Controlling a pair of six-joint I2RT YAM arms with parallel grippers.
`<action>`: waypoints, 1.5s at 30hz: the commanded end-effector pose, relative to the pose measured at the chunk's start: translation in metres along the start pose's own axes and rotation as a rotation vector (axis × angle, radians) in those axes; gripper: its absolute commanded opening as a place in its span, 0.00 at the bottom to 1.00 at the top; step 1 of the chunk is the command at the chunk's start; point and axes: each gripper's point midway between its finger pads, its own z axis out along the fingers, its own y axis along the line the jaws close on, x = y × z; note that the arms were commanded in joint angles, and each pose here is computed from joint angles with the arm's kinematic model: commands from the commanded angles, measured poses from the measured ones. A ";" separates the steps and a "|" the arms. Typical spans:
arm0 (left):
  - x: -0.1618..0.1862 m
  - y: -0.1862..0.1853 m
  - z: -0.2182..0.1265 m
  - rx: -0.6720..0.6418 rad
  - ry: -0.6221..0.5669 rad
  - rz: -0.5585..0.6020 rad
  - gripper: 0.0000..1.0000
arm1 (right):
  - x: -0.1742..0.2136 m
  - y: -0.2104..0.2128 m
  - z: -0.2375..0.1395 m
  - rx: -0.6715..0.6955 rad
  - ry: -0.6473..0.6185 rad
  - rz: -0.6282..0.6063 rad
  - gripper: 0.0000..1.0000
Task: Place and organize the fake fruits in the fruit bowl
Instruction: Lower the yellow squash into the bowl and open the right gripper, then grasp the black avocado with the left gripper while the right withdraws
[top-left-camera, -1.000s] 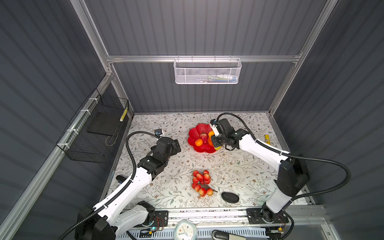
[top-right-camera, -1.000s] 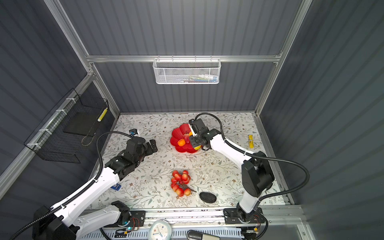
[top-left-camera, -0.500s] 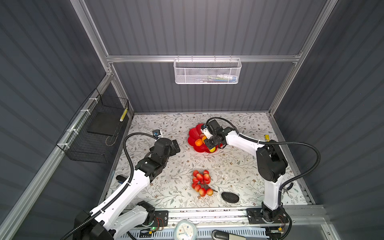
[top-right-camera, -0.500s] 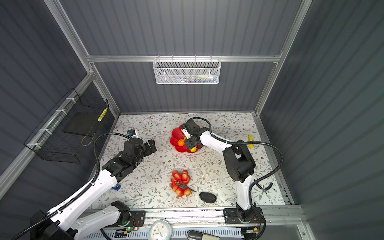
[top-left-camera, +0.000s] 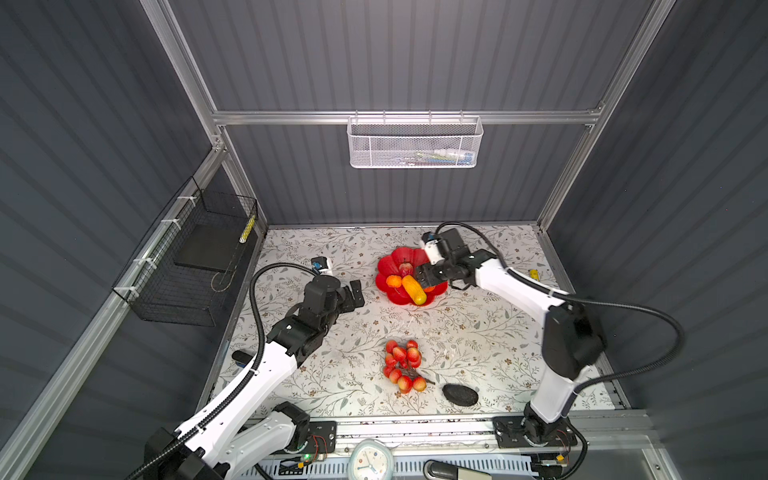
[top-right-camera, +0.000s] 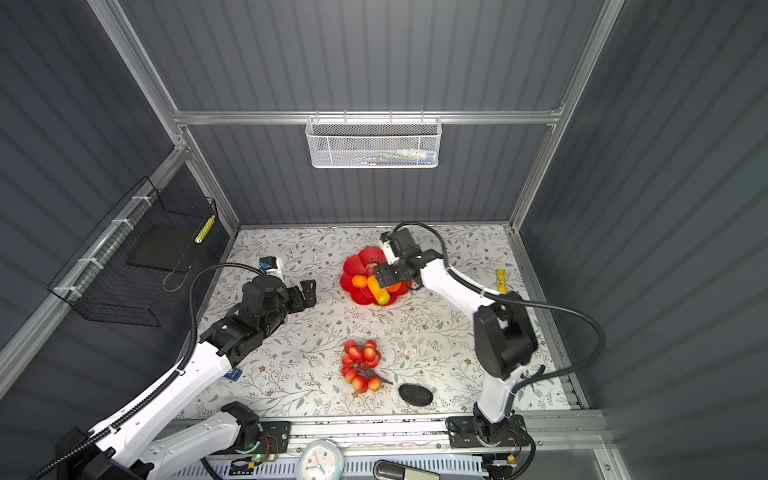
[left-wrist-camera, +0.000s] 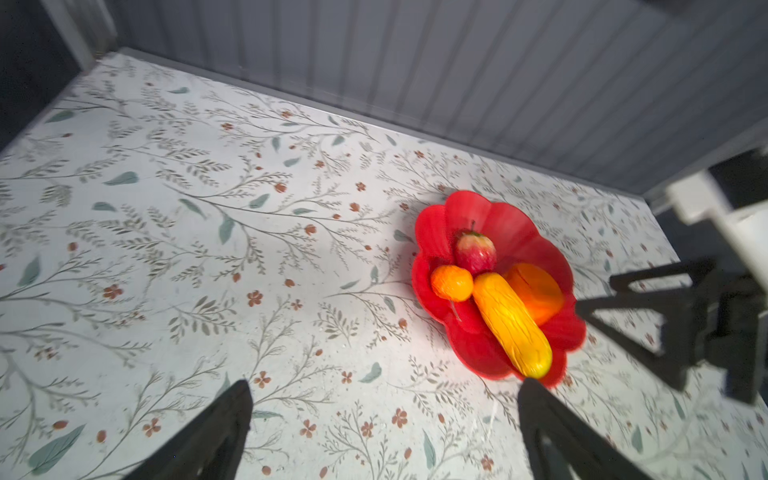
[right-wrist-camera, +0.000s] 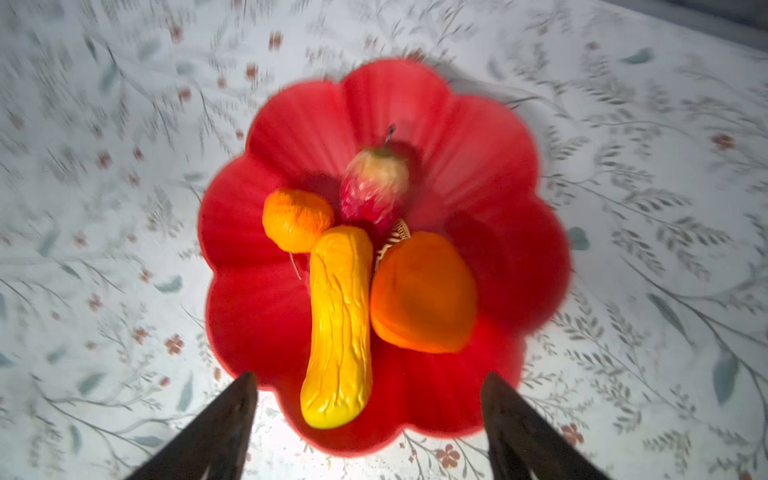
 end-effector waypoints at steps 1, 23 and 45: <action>-0.001 -0.049 0.000 0.237 0.075 0.109 0.96 | -0.018 -0.020 -0.055 -0.074 -0.195 0.259 0.89; 0.255 -0.248 -0.080 0.839 0.612 1.008 0.91 | 0.088 -0.141 -0.112 -0.018 -0.335 0.832 0.99; 0.354 -0.251 -0.035 0.697 0.732 1.128 0.68 | 0.101 -0.135 -0.120 -0.036 -0.357 0.848 0.99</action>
